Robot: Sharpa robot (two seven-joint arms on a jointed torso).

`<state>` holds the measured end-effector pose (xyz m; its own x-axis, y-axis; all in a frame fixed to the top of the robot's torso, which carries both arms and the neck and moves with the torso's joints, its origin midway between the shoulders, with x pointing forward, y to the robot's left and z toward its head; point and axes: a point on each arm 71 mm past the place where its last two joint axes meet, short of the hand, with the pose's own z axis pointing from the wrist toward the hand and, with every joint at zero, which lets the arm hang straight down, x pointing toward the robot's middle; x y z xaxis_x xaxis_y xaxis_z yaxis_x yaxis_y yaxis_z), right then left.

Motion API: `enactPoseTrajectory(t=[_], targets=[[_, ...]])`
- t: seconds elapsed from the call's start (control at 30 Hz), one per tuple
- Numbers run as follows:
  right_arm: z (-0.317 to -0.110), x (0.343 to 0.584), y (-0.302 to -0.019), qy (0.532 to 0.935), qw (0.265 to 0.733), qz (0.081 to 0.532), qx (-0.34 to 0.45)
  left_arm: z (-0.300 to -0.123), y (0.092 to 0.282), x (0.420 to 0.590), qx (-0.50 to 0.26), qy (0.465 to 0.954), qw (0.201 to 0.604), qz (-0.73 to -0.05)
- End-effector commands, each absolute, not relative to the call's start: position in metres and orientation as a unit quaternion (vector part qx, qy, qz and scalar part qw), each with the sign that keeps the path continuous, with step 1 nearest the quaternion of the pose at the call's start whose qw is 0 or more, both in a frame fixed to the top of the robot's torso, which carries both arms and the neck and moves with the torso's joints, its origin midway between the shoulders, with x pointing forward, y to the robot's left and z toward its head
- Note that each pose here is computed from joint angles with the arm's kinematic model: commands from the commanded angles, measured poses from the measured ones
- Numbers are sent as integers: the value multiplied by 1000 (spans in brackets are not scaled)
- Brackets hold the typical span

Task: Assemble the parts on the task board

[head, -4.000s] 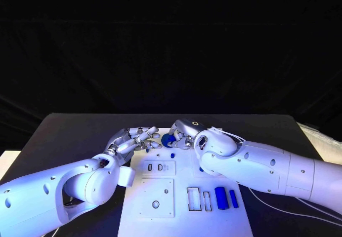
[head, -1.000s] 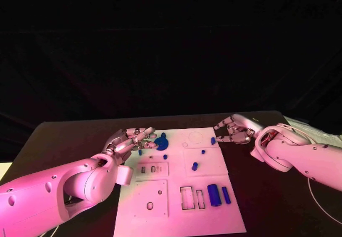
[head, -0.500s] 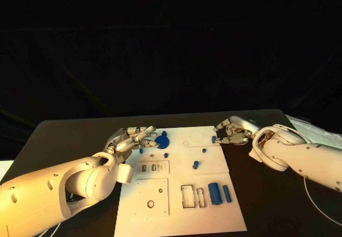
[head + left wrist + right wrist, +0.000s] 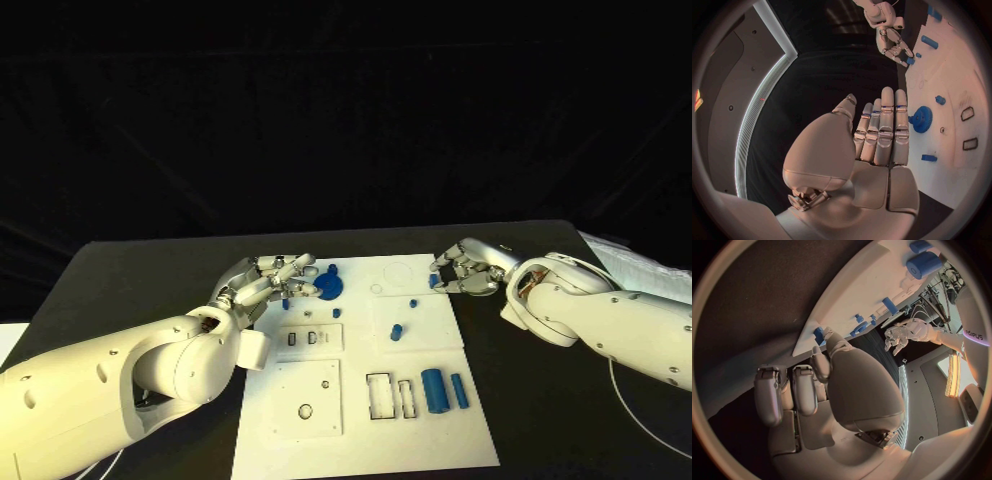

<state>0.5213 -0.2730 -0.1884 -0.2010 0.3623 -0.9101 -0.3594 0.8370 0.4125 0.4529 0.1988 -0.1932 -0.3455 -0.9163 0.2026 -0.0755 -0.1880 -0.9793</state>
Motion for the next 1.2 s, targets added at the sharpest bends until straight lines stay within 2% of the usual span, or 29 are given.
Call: enactPoseTrajectory(t=[0.03,1.2], targets=[[-190,522,-270,726,626,283,-10,-192,196,452,-455,536,334,-628],[-196,528,-266,742,617,262,-14,-192,197,452,-456,537,334,-626]])
